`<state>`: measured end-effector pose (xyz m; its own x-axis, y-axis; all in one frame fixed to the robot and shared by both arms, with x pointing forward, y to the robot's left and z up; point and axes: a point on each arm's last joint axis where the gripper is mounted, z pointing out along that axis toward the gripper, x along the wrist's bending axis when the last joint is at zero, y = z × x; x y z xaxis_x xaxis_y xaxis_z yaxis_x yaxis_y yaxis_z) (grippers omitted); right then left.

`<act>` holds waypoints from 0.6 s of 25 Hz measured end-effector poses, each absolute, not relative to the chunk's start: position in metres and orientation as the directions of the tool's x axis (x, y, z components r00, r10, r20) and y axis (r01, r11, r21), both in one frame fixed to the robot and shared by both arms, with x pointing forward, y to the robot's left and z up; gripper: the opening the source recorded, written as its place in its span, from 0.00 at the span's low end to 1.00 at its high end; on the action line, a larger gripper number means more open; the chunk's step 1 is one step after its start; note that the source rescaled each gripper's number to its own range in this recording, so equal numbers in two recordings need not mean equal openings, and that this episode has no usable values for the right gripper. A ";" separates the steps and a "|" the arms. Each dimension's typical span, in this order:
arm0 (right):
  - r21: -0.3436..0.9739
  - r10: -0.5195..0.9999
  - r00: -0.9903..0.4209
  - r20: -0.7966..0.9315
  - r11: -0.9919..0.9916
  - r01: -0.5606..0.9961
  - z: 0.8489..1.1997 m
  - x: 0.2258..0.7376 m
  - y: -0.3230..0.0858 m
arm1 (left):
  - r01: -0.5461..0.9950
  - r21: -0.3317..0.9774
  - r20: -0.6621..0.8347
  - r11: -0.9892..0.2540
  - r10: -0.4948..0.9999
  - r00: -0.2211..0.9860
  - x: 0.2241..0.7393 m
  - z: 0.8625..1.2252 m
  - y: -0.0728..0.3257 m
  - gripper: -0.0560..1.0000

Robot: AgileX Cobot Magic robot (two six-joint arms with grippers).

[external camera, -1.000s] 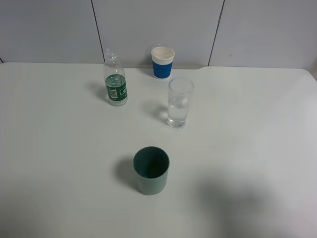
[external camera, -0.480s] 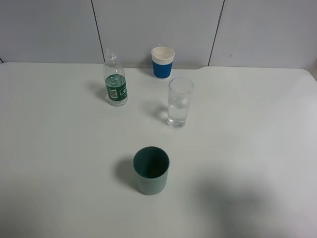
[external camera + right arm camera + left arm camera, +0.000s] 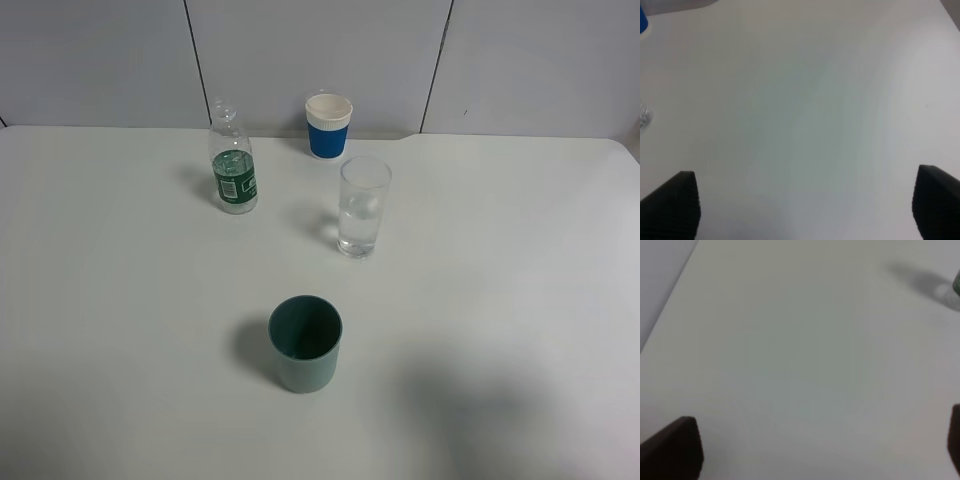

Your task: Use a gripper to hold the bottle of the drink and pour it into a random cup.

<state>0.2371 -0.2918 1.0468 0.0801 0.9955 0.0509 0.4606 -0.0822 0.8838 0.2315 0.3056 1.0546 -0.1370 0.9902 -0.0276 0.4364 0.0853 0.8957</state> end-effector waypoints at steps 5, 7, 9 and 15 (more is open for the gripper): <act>0.884 0.995 0.080 0.051 -0.082 0.461 1.047 0.237 -0.292 | 0.436 0.896 -0.027 0.085 0.990 -0.137 0.231 1.055 0.306 1.00; 0.884 0.995 0.080 0.051 -0.082 0.461 1.047 0.237 -0.292 | 0.436 0.896 -0.027 0.085 0.990 -0.137 0.231 1.055 0.306 1.00; 0.884 0.995 0.080 0.051 -0.082 0.461 1.047 0.237 -0.292 | 0.436 0.896 -0.027 0.085 0.990 -0.137 0.231 1.055 0.306 1.00; 0.884 0.995 0.080 0.051 -0.082 0.461 1.047 0.237 -0.292 | 0.436 0.896 -0.027 0.085 0.990 -0.137 0.231 1.055 0.306 1.00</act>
<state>0.2371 -0.2918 1.0468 0.0801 0.9955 0.0509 0.4606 -0.0822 0.8838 0.2315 0.3056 1.0546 -0.1369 0.9902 -0.0272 0.4364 0.0849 0.8957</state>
